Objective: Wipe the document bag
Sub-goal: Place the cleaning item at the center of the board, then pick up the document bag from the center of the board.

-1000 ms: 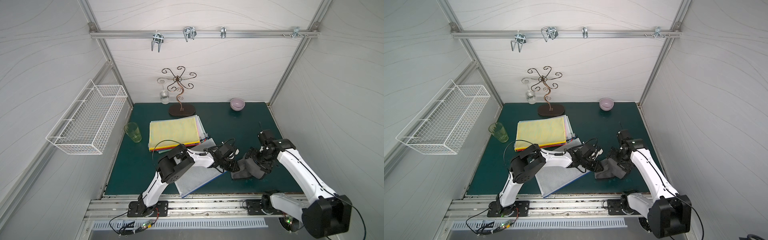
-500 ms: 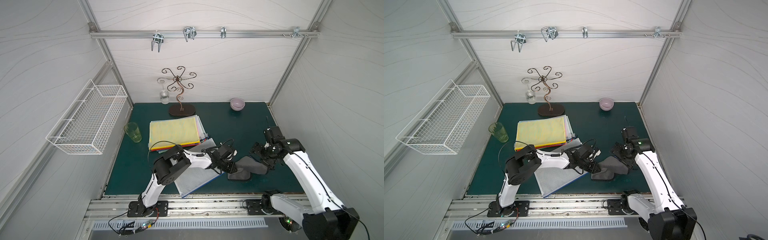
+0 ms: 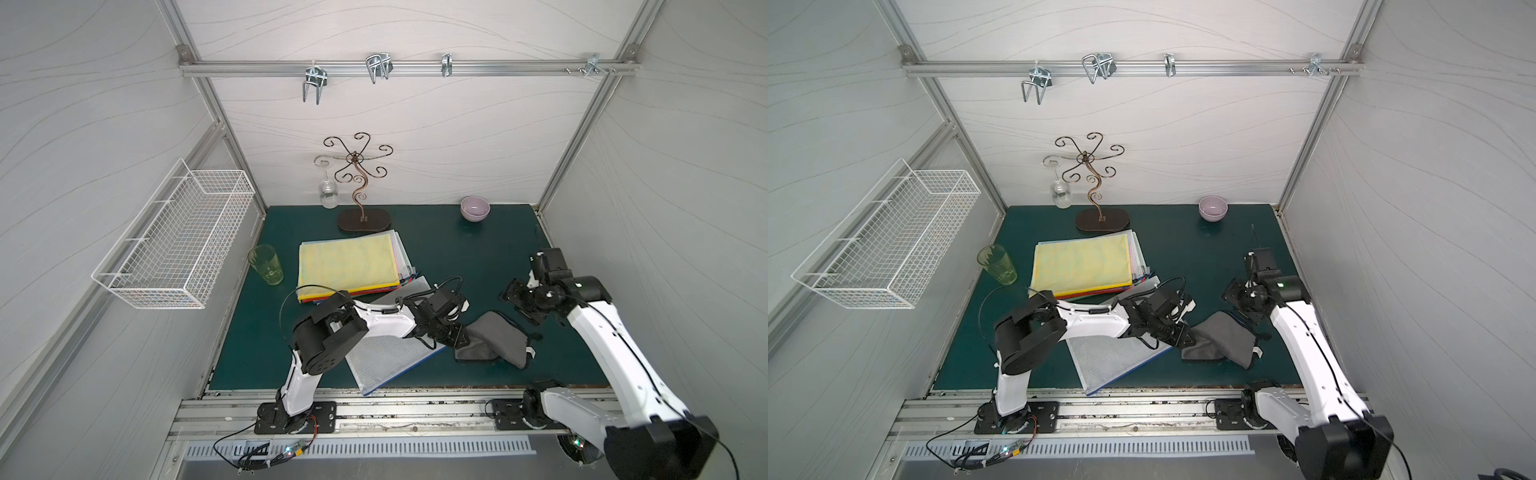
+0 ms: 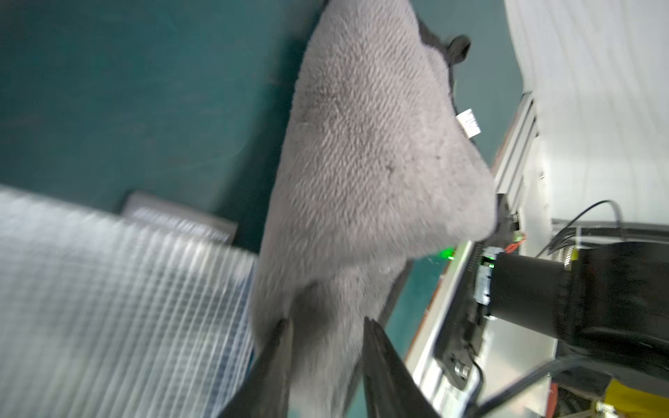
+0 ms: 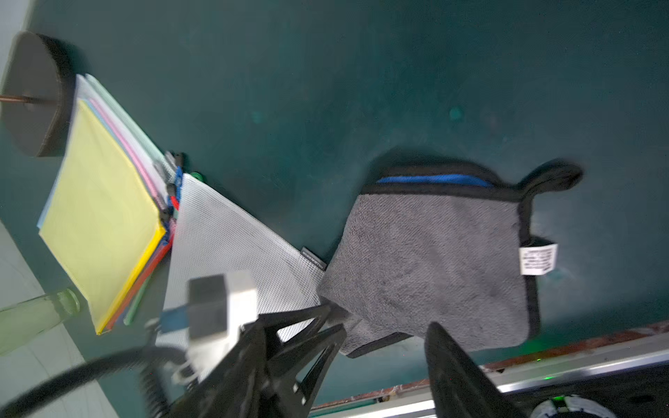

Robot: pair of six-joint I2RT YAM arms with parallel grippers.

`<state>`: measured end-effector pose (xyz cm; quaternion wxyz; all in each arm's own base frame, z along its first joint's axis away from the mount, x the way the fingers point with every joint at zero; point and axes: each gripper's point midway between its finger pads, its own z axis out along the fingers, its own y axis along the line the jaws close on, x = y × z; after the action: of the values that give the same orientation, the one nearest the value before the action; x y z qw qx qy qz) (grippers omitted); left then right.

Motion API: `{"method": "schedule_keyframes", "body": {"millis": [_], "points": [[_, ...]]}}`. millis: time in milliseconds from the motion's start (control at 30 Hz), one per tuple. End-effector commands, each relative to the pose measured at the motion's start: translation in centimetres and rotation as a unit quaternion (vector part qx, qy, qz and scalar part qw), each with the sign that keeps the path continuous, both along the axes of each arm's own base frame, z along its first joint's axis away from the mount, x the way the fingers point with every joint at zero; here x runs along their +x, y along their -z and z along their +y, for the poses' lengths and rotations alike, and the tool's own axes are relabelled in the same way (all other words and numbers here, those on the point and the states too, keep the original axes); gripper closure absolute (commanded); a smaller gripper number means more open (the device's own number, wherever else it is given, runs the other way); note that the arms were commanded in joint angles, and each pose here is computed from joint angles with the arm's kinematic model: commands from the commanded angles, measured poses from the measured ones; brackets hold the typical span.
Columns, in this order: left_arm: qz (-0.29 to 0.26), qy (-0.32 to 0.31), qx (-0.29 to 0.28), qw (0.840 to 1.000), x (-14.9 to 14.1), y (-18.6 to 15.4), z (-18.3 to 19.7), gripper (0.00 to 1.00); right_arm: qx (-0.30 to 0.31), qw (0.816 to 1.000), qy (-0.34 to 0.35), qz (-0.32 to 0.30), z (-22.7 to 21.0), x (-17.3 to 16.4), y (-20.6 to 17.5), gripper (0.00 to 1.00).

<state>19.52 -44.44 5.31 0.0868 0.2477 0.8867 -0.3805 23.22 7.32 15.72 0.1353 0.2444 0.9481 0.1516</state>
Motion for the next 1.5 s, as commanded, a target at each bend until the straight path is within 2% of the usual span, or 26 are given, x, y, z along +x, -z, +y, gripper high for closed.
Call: {"method": "schedule_keyframes", "body": {"millis": [0, 100, 200, 367, 433, 633, 733, 900, 1000, 1100, 1233, 1367, 1467], "points": [[-0.045, -0.036, -0.038, 0.998, 3.0, -4.9, 1.2, 0.61, 0.032, 0.997, -0.074, -0.003, 3.1, 1.4, 1.6, 0.39], [-0.016, -0.092, -0.005, 0.996, 4.5, -4.3, 4.7, 0.6, 0.055, 0.989, -0.134, 0.01, 5.9, 2.8, 3.0, 0.51], [0.016, -0.14, 0.037, 0.989, 5.0, -2.3, 8.4, 0.61, 0.065, 0.978, -0.198, 0.032, 9.0, 3.7, 4.9, 0.54], [0.05, -0.175, 0.091, 0.979, 4.0, 1.9, 11.7, 0.64, 0.08, 0.958, -0.27, 0.058, 13.0, 5.1, 8.6, 0.47], [0.06, -0.189, 0.115, 0.973, 3.6, 3.4, 12.9, 0.66, 0.095, 0.952, -0.288, 0.045, 14.1, 5.9, 9.4, 0.44], [0.07, -0.242, 0.165, 0.954, 3.2, 5.0, 16.8, 0.68, 0.112, 0.943, -0.312, 0.034, 15.3, 6.6, 11.7, 0.41], [0.075, -0.244, 0.174, 0.951, 3.0, 5.6, 17.6, 0.68, 0.104, 0.943, -0.316, 0.023, 15.5, 7.0, 13.0, 0.42], [0.089, -0.243, 0.186, 0.948, 2.5, 7.2, 17.9, 0.7, 0.079, 0.931, -0.356, 0.014, 16.6, 7.2, 15.1, 0.41], [0.095, -0.248, 0.191, 0.945, 2.4, 7.8, 18.2, 0.71, 0.108, 0.924, -0.368, 0.012, 17.8, 6.9, 15.7, 0.42], [0.095, -0.254, 0.194, 0.943, 2.5, 8.1, 18.7, 0.72, 0.156, 0.905, -0.394, 0.03, 19.7, 5.4, 15.8, 0.43], [0.101, -0.259, 0.194, 0.941, 2.5, 8.5, 18.9, 0.73, 0.22, 0.885, -0.408, 0.04, 21.3, 3.6, 15.1, 0.49], [0.1, -0.26, 0.194, 0.941, 2.5, 8.7, 19.0, 0.73, 0.234, 0.882, -0.409, 0.032, 21.5, 3.4, 14.7, 0.65], [0.101, -0.261, 0.196, 0.94, 2.5, 9.0, 19.0, 0.74, 0.226, 0.882, -0.412, 0.032, 21.5, 3.6, 14.3, 0.65]]}}
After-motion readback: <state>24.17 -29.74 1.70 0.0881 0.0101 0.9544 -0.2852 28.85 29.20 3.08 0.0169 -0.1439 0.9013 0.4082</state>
